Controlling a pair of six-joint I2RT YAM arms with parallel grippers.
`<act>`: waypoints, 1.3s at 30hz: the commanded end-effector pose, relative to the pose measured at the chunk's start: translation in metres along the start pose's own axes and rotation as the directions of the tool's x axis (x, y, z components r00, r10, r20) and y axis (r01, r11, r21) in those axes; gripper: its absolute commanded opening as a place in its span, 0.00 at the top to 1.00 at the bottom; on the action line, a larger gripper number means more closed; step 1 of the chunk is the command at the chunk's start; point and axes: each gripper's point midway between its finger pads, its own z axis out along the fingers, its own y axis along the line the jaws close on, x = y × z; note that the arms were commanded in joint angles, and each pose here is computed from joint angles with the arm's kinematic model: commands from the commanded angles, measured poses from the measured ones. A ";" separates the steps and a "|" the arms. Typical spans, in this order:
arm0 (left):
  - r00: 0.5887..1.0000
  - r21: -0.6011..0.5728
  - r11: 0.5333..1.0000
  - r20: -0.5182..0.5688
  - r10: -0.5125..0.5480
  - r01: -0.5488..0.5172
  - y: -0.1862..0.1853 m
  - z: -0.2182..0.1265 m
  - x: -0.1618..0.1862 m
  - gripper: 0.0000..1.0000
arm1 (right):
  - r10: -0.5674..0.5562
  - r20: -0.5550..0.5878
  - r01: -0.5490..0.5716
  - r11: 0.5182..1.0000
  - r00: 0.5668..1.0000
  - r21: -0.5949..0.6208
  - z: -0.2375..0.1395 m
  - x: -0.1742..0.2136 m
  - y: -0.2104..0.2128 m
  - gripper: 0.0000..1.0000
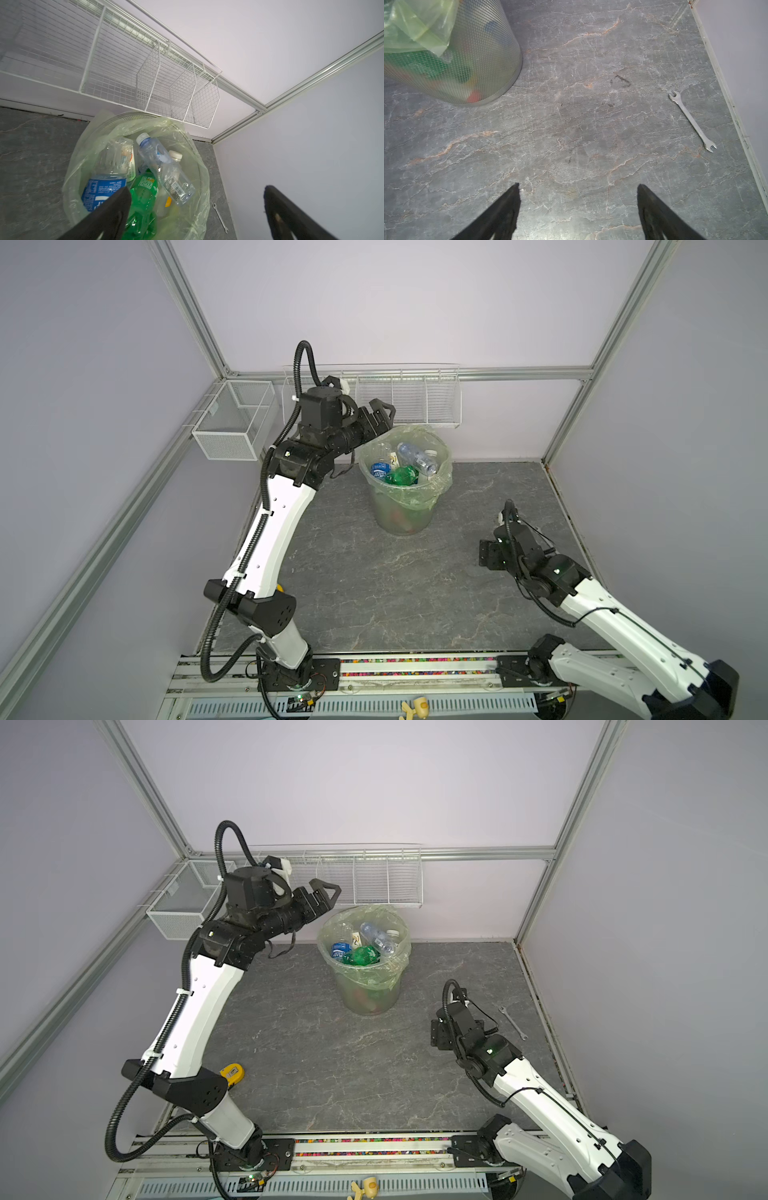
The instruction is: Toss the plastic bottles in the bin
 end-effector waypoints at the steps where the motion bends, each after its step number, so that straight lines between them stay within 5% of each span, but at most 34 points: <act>1: 1.000 -0.110 0.994 -0.014 0.019 -0.020 0.039 0.006 0.012 0.01 | 0.010 0.016 -0.010 1.000 1.000 -0.019 0.001 -0.006 0.003 0.11; 5: 1.000 -0.217 0.976 0.010 0.014 -0.011 0.078 -0.006 0.021 0.01 | 0.029 0.008 -0.028 0.999 1.000 -0.032 0.008 -0.007 0.005 0.11; 19: 0.964 -0.491 0.859 0.125 0.235 -0.146 0.185 -0.070 0.063 0.01 | 0.144 -0.051 -0.145 0.989 0.988 -0.015 0.043 -0.015 -0.027 0.11; 27: 0.937 -0.698 0.700 0.125 0.326 -0.151 0.261 -0.096 0.100 0.01 | 0.240 0.003 -0.240 0.970 0.971 0.033 0.051 -0.023 -0.063 0.11; 39: 0.921 -0.834 0.537 0.103 0.375 -0.125 0.336 -0.108 0.152 0.00 | 0.374 0.106 -0.388 0.903 0.921 0.183 0.051 -0.010 -0.123 0.11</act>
